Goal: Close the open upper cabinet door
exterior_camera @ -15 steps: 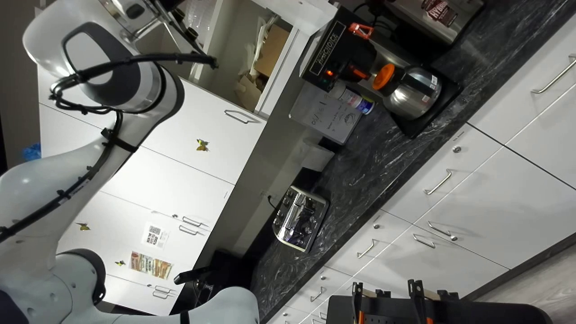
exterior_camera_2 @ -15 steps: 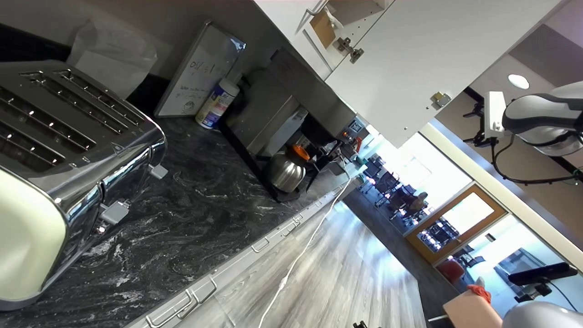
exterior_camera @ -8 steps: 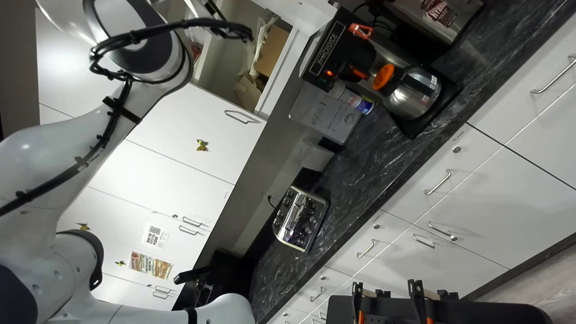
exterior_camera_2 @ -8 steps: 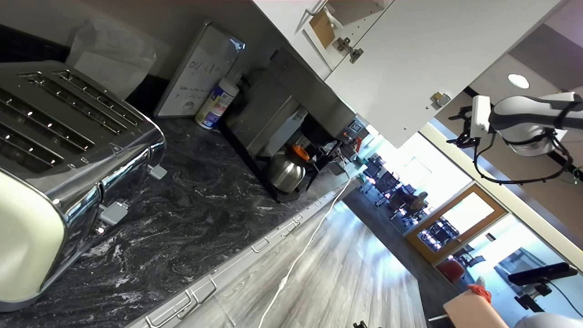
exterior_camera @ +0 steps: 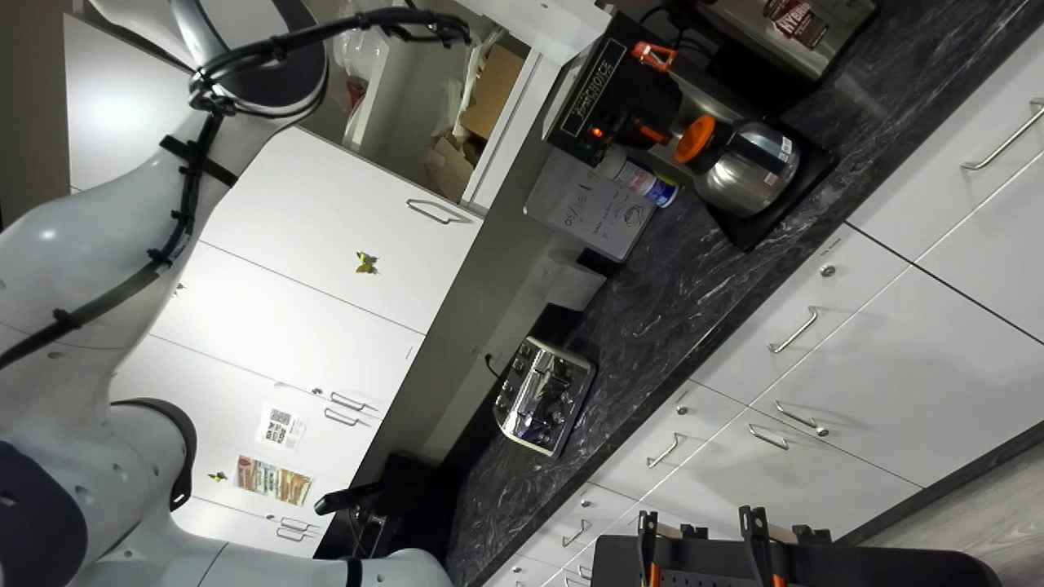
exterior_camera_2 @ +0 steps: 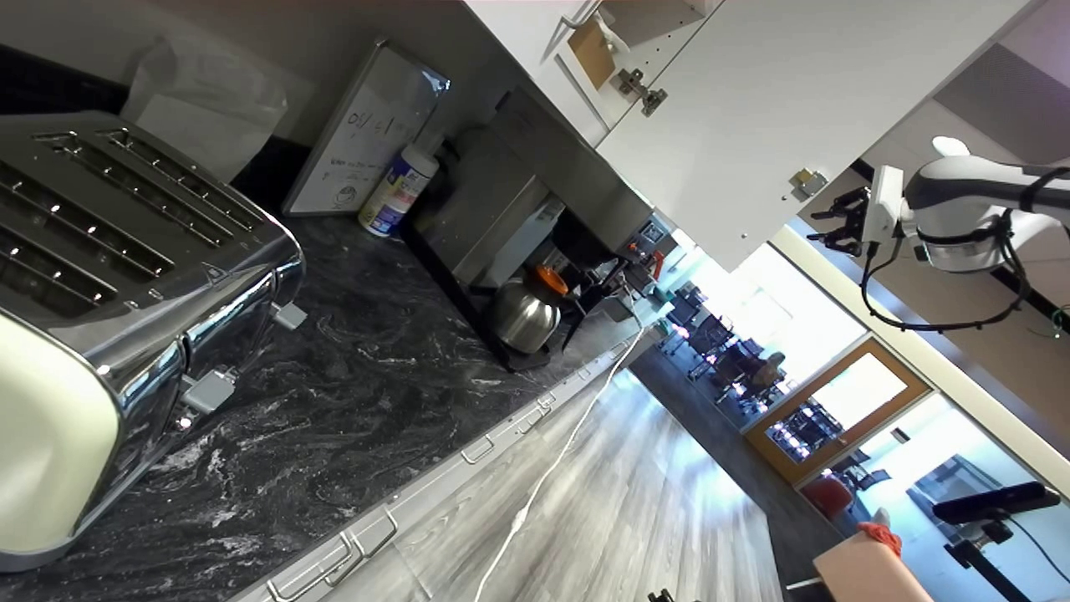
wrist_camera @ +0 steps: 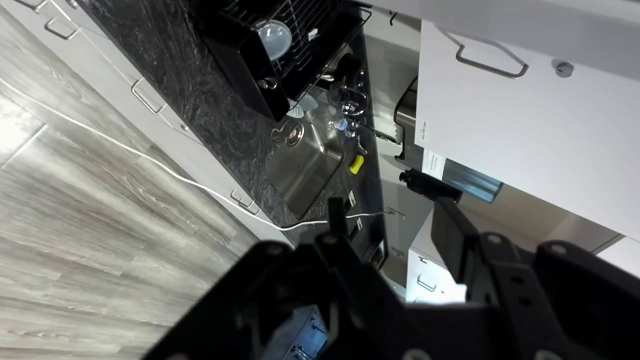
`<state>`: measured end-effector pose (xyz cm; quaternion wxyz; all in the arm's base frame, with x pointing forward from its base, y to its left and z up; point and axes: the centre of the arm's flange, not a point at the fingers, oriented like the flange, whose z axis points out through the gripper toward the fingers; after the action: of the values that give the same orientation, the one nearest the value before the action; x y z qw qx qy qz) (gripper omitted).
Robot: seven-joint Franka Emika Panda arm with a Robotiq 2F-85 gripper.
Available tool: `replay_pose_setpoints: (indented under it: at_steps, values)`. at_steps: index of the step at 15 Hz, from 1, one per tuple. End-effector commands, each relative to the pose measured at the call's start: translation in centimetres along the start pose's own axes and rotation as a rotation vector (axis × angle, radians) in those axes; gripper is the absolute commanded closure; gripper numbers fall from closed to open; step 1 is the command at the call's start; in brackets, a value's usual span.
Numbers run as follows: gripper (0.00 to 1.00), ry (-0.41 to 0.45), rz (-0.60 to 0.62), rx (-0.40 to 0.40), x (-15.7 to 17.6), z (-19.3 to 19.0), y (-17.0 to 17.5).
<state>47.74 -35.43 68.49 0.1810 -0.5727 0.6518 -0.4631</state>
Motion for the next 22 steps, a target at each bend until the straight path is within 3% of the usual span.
replay_pose_setpoints:
  at_steps: [1,3,4,14,22]
  values:
    - [0.81,-0.064,0.018,0.013,1.4,0.1,-1.0]
    - [0.97,-0.114,0.036,0.021,1.4,0.0,-1.1]
    - [1.00,-0.139,0.045,0.025,1.3,0.0,-1.1]
    - [1.00,-0.345,0.053,0.059,-1.8,0.5,-1.3]
    - [1.00,-0.542,0.037,-0.012,-3.0,-0.7,-0.2]
